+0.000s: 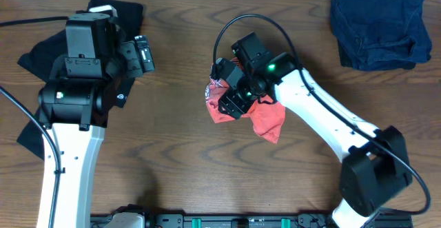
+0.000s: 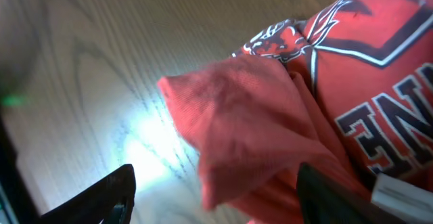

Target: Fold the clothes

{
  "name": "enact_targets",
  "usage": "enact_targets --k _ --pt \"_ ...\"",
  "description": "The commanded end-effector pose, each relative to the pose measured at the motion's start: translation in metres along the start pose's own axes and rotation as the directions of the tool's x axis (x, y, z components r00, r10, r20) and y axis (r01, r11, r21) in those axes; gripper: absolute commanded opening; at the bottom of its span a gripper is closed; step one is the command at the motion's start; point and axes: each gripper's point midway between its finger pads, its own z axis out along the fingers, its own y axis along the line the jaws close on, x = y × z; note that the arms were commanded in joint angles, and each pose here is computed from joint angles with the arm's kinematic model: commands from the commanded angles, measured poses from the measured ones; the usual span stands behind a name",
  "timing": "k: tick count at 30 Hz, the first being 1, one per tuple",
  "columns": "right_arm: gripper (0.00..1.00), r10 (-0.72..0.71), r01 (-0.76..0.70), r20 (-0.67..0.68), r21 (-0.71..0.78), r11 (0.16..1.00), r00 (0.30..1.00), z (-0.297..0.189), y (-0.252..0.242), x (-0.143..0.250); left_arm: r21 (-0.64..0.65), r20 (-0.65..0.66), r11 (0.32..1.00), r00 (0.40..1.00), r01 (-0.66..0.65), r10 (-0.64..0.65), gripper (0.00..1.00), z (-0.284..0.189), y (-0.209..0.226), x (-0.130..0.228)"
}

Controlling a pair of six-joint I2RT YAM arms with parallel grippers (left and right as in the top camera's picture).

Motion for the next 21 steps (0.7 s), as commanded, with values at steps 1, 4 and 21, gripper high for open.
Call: enact_targets --k 1,4,21 --pt "0.62 0.016 -0.016 -0.035 0.012 1.0 0.999 0.009 -0.003 0.007 -0.02 0.008 1.0 1.0 -0.006 0.006 0.98 -0.003 0.006 -0.004" --pt "0.34 0.051 -0.049 -0.041 0.051 0.998 0.998 0.009 -0.011 0.009 -0.02 0.009 1.0 1.0 -0.006 0.006 0.98 -0.003 0.005 -0.004" --pt "0.01 0.4 -0.392 -0.023 0.152 0.907 0.916 -0.078 -0.056 0.05 -0.02 0.008 1.0 1.0 -0.006 0.006 0.98 -0.003 0.006 -0.004"
